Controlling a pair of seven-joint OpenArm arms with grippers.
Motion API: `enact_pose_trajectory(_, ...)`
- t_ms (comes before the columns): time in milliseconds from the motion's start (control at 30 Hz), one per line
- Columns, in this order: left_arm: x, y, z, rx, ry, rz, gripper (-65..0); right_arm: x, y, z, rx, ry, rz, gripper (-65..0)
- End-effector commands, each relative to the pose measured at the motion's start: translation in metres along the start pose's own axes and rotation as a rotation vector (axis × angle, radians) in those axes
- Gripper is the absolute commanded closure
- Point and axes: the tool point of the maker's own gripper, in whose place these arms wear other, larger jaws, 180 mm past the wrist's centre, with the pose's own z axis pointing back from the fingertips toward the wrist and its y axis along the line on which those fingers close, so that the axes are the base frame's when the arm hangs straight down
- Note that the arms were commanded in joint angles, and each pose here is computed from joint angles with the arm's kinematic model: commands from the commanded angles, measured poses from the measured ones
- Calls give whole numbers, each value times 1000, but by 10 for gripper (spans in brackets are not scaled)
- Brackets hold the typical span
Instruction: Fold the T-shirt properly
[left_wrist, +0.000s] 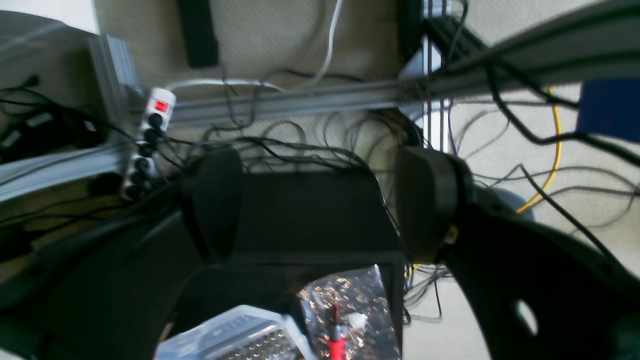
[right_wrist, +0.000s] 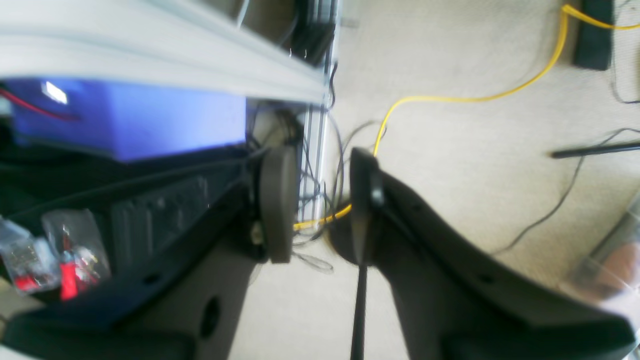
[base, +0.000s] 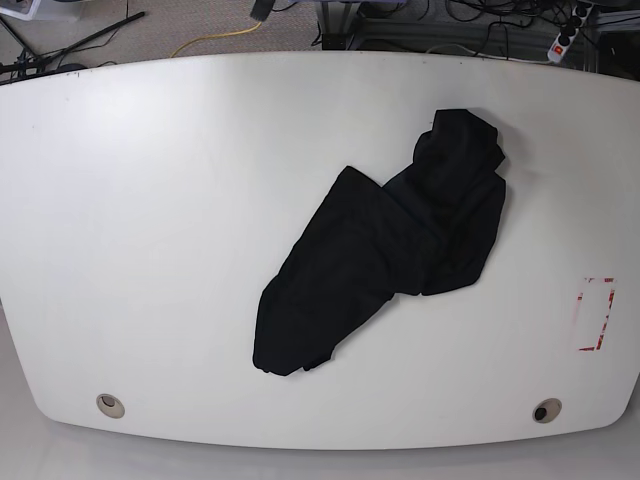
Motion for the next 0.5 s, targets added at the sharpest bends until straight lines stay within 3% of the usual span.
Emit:
enact_pose_trajectory(0,16,11,17,24,-55,-7,-440,16,-4,15,-11,-41,2,-173)
enact_pose_trajectory(267,69,14,59,26,-184,-34,-440,69,1,60,-21,-131,21,-173)
enact_pose_trajectory(467,100,7,80,7,-256,-45,-442,109,19,74,17,-197,44,-173)
